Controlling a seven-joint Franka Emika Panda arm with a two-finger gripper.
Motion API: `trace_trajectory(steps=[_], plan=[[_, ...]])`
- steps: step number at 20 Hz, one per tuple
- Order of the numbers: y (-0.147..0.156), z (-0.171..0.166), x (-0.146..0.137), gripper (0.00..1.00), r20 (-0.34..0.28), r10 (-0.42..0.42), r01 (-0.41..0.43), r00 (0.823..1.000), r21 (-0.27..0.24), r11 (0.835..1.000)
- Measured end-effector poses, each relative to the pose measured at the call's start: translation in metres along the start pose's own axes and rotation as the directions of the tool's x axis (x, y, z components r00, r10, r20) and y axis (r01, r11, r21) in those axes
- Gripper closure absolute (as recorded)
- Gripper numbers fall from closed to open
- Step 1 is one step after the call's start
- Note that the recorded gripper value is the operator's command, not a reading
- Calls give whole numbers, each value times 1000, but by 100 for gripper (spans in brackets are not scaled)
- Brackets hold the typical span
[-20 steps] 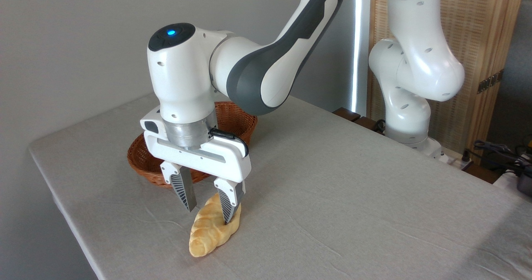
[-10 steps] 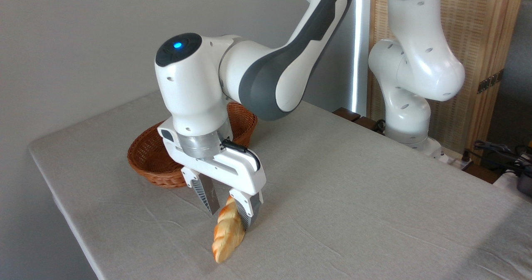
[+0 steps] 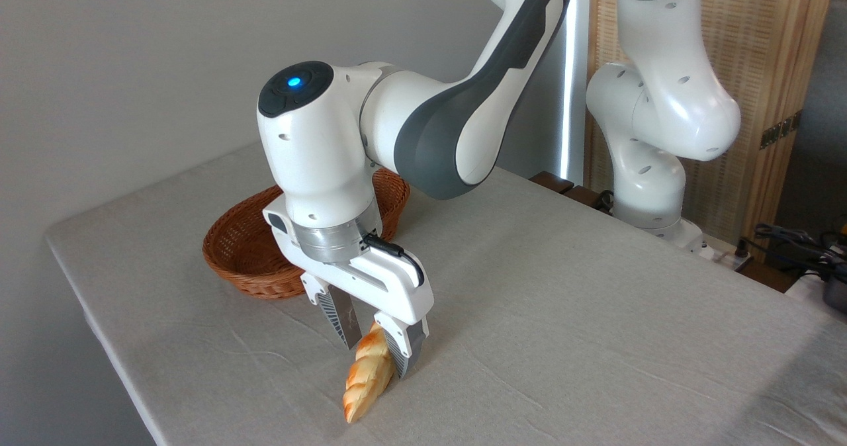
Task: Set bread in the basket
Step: 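Carry the braided loaf over the basket and lower it inside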
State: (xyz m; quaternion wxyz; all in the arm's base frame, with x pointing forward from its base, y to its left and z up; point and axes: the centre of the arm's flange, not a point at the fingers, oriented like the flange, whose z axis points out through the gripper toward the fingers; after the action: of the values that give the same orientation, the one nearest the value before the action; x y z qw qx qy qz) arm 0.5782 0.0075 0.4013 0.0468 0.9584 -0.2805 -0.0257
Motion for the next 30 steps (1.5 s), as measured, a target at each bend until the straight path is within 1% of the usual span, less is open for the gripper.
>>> trace_trajectory(steps=[13,16,20,22,24,27,28,30], plan=[[0,-1,0,72,-1,11,-11,1000,1,1000],[3,-12,1,72,-19,28,-28,999,11,1000],[15,-33,5,72,-53,54,-52,997,29,998],[28,-47,15,72,-72,84,-81,994,41,996],[50,-60,28,72,-77,127,-125,989,38,991],[98,-77,52,70,-101,196,-195,975,14,981],[116,-79,61,67,-108,210,-210,972,9,978],[153,-82,75,65,-109,232,-234,966,0,972]])
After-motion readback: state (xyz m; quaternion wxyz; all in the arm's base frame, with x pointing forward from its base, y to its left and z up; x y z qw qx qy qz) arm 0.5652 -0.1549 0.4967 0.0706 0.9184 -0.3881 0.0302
